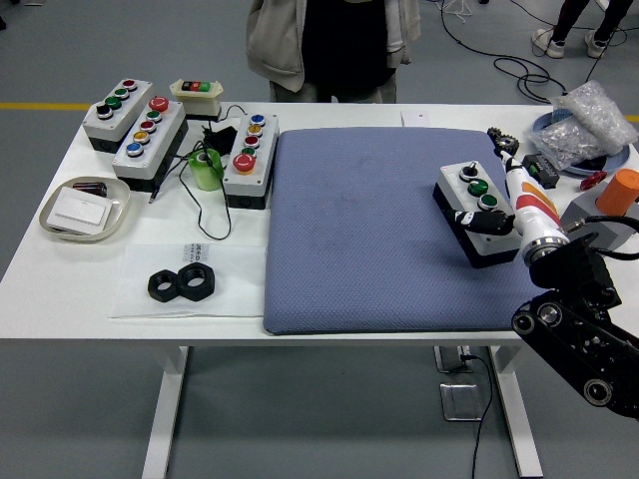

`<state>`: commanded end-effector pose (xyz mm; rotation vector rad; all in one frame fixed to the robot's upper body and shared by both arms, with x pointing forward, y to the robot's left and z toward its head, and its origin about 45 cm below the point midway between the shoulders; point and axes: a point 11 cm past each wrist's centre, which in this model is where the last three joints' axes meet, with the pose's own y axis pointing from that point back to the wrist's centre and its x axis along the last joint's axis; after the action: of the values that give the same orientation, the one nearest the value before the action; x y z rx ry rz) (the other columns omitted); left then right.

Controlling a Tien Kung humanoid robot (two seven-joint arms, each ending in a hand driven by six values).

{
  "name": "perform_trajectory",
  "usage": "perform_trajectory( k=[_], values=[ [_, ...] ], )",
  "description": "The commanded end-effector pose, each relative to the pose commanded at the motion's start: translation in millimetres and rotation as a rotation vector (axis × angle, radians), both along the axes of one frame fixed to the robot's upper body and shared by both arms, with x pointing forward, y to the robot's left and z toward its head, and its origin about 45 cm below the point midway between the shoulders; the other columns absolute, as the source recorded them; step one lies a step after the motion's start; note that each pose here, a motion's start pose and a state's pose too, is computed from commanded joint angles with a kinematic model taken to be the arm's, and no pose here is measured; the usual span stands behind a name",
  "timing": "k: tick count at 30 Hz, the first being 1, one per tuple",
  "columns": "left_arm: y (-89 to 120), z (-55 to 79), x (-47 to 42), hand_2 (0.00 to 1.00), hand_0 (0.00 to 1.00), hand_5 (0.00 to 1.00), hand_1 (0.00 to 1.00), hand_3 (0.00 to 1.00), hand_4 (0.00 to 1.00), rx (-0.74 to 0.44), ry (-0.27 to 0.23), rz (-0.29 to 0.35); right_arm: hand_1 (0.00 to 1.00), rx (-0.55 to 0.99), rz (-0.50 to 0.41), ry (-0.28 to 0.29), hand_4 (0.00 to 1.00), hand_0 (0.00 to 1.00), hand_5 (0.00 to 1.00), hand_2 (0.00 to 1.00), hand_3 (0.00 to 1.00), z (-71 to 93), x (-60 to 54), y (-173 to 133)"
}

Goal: Pick up the button,place it on the desk,press the button,press the button

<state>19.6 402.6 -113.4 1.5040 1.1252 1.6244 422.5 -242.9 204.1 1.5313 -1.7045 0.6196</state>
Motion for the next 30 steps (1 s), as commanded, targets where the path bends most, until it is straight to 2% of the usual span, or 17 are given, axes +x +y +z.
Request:
perform_trajectory(
  k=[4,5,10,11,16,17,22,23,28,29,30],
  values=[
    [0,0.0,0.0,0.893,0.777,0.998,0.814,0.813,0.574,0.000,0.000,0.000,0.944,-0.023,-0.012,0.018,0.978,0.998,0.249,0.998,0.998,-3.8,4.1,-2],
    [0,0.0,0.0,0.894,0.777,0.998,0.813,0.814,0.573,0.000,0.000,0.000,0.917,-0.025,-0.013,0.019,0.979,0.998,0.244,0.984,0.998,-4.1,4.3,-2],
    [2,0.4,-0.3,0.894,0.777,0.998,0.813,0.814,0.573,0.005,0.002,-0.010,0.917,-0.094,-0.032,0.069,0.979,0.998,0.244,0.984,0.998,-10.0,15.4,-6],
    [2,0.5,-0.3,0.894,0.778,0.998,0.814,0.815,0.573,0.005,0.003,-0.011,0.852,-0.100,-0.033,0.076,0.978,0.983,0.233,0.886,0.938,-10.9,16.3,-7],
    [3,0.7,-0.6,0.894,0.778,0.998,0.814,0.815,0.573,0.007,0.005,-0.017,0.852,-0.121,-0.053,0.125,0.978,0.983,0.233,0.886,0.938,-17.4,23.4,-13],
    [3,0.8,-0.5,0.893,0.777,0.998,0.813,0.816,0.573,0.008,0.005,-0.018,0.755,-0.116,-0.058,0.130,0.977,0.921,0.231,0.783,0.906,-18.6,24.1,-14],
    [3,0.8,0.4,0.893,0.777,0.998,0.813,0.816,0.573,0.008,0.000,-0.019,0.755,-0.120,-0.069,0.154,0.977,0.921,0.231,0.783,0.906,-23.5,26.5,-17],
    [3,0.8,0.4,0.892,0.777,0.998,0.813,0.815,0.570,0.008,0.000,-0.020,0.619,-0.122,-0.070,0.155,0.967,0.811,0.210,0.645,0.838,-23.7,26.7,-17],
    [4,0.9,-0.3,0.892,0.777,0.998,0.813,0.815,0.570,0.010,0.002,-0.024,0.619,-0.148,-0.054,0.157,0.967,0.811,0.210,0.645,0.838,-23.3,27.0,-19],
    [4,0.9,-0.4,0.893,0.778,0.998,0.812,0.815,0.569,0.010,0.003,-0.024,0.499,-0.151,-0.050,0.154,0.944,0.655,0.166,0.516,0.683,-22.8,26.8,-19],
    [4,0.9,-0.6,0.893,0.778,0.998,0.812,0.815,0.569,0.010,0.003,-0.025,0.499,-0.153,-0.040,0.143,0.944,0.655,0.166,0.516,0.683,-21.4,26.0,-18]
  ],
)
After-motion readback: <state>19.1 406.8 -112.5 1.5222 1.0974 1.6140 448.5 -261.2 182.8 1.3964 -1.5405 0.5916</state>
